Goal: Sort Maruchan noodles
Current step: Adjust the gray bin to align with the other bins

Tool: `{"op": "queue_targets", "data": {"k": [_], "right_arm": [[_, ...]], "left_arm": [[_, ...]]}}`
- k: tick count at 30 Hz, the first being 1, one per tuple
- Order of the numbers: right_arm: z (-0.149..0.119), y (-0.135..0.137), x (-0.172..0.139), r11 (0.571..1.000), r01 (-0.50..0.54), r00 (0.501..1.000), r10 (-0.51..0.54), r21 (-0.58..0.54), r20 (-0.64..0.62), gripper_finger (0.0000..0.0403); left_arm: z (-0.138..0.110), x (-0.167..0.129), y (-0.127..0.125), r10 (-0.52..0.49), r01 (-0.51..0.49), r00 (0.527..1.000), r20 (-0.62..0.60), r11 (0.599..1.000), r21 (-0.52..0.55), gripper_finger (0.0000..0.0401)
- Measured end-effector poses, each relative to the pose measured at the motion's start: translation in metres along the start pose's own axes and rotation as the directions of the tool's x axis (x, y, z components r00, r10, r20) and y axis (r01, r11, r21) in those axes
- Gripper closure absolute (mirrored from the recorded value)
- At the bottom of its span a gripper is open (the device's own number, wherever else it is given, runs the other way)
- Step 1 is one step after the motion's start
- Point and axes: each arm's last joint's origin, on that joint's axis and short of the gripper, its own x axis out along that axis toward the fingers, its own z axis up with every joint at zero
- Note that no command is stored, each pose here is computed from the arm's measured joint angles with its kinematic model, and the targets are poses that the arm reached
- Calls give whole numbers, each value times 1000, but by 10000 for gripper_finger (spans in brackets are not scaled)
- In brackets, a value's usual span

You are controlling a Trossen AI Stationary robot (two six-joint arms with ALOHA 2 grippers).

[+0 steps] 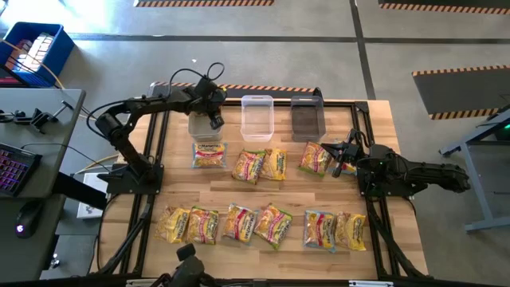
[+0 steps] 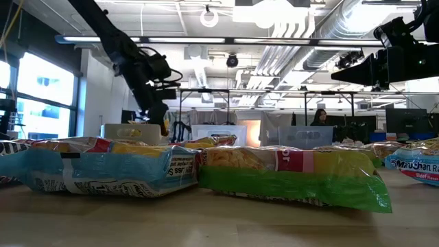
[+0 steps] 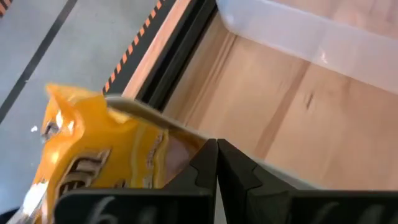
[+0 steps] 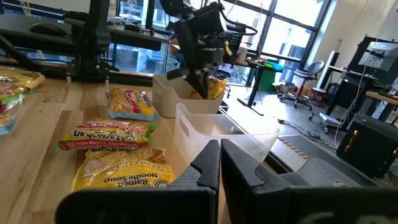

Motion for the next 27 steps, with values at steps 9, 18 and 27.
{"op": "queue_targets", "data": {"k": [9,18,27], "right_arm": [[0,0,0,1000,-2,1000,2,0,0,401],[0,0,0,1000,-4,1000,4,-27,1,401],[0,0,0,986,-4,1000,4,-165,1,401]], "left_arm": [[5,7,1,-33,34,997,73,999,-15,401],[1,1,-4,-53,53,998,18,998,-29,401],[-2,-66,-3,106,-112,993,-46,979,-172,401]]}}
